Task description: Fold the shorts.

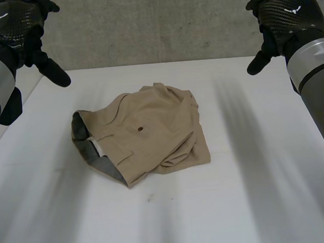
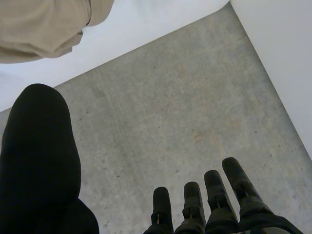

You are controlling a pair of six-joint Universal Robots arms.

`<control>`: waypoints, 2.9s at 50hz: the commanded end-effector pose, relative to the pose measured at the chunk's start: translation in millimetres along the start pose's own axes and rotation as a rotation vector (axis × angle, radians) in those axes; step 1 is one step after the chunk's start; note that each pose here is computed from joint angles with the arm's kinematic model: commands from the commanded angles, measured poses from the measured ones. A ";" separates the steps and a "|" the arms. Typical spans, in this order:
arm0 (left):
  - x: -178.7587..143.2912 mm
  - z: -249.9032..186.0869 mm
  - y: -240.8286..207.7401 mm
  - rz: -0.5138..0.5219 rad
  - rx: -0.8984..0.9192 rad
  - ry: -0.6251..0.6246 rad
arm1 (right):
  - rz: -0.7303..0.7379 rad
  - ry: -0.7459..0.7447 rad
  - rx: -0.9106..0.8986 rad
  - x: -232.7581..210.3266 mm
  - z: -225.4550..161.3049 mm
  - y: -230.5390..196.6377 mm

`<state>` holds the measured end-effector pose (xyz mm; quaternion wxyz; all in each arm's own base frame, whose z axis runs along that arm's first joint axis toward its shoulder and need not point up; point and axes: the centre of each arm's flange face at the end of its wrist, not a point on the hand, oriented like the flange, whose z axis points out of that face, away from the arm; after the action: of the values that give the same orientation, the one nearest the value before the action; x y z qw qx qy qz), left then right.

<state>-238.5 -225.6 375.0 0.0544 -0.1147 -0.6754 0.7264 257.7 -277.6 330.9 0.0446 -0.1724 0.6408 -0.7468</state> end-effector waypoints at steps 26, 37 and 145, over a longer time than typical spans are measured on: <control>-61.2 116.1 113.6 0.022 -0.179 -0.145 | -0.161 -0.437 -0.338 -46.5 -35.6 99.0; -53.9 134.4 192.3 0.010 -0.352 -0.037 | -0.139 -0.446 -0.307 -46.0 -57.5 152.7; -4.2 99.5 149.5 0.019 -0.219 0.075 | -0.309 -0.237 -0.419 -27.0 6.3 159.3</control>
<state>-248.0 -334.5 232.9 0.0609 -0.1546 -0.7467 0.6441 263.6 -282.0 198.4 0.0339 -0.3522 0.7281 -0.5871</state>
